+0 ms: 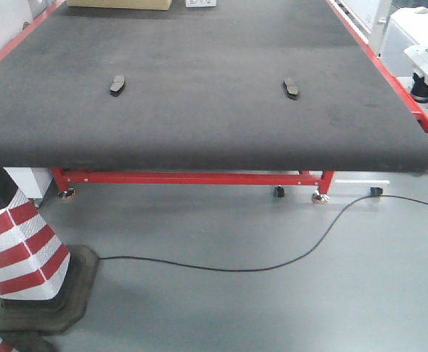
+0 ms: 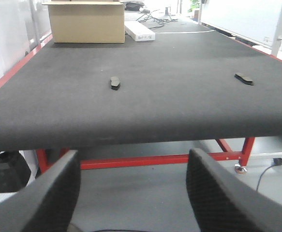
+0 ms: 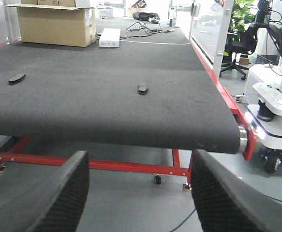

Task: Move and align brake pads A on conveyor
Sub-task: 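Turn the base away from the conveyor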

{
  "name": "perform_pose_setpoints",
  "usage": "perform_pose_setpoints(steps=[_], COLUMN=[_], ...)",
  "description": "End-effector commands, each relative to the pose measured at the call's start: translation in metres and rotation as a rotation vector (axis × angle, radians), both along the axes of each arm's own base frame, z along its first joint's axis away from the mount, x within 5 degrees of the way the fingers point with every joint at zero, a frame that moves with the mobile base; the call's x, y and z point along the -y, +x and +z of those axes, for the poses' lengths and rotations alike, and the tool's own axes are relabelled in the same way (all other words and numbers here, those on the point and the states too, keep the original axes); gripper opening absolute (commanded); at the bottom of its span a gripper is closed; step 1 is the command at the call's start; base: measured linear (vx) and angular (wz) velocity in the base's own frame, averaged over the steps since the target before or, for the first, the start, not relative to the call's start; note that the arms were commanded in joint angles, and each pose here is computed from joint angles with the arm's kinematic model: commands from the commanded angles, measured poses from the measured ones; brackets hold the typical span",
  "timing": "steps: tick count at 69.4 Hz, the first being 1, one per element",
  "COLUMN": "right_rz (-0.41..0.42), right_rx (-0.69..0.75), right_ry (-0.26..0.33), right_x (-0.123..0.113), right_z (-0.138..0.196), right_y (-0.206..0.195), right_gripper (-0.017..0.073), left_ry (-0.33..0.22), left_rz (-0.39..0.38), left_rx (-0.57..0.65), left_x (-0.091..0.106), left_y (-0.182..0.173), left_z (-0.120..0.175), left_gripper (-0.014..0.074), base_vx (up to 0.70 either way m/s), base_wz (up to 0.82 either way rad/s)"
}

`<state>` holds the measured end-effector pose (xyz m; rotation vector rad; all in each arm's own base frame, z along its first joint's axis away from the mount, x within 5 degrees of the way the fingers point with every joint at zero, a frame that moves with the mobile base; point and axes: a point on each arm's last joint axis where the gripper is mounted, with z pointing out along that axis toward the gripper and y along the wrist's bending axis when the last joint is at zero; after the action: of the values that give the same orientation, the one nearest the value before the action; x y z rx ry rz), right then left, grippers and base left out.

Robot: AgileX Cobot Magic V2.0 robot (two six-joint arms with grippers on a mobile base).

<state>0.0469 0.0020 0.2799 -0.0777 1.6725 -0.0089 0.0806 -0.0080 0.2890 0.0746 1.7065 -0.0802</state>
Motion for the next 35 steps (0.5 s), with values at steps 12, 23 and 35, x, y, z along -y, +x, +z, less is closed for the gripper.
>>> perform_pose_setpoints(steps=[12,23,35], right_rz=[-0.008,-0.008,-0.008], right_rx=[0.085,0.085,0.085], right_ry=[-0.011,-0.011,-0.011], right_x=[0.0005,0.0005,0.0005], right_z=[0.0147,0.0147,0.0147], right_y=[0.0011,0.0011,0.0011], right_gripper=[0.0435,0.0435,0.0435], left_ry=[-0.019,-0.019,-0.019], left_rz=[-0.003,-0.003,-0.003], left_rx=[0.089,0.089,0.089], left_x=[0.0004,0.0004,0.0004], left_y=[0.0009,0.0009,0.0009], left_z=[0.0145,0.0145,0.0145], left_gripper=[0.0461,0.0461,0.0461], base_vx=[-0.21,-0.17,-0.16], base_wz=[-0.23,-0.61,-0.84])
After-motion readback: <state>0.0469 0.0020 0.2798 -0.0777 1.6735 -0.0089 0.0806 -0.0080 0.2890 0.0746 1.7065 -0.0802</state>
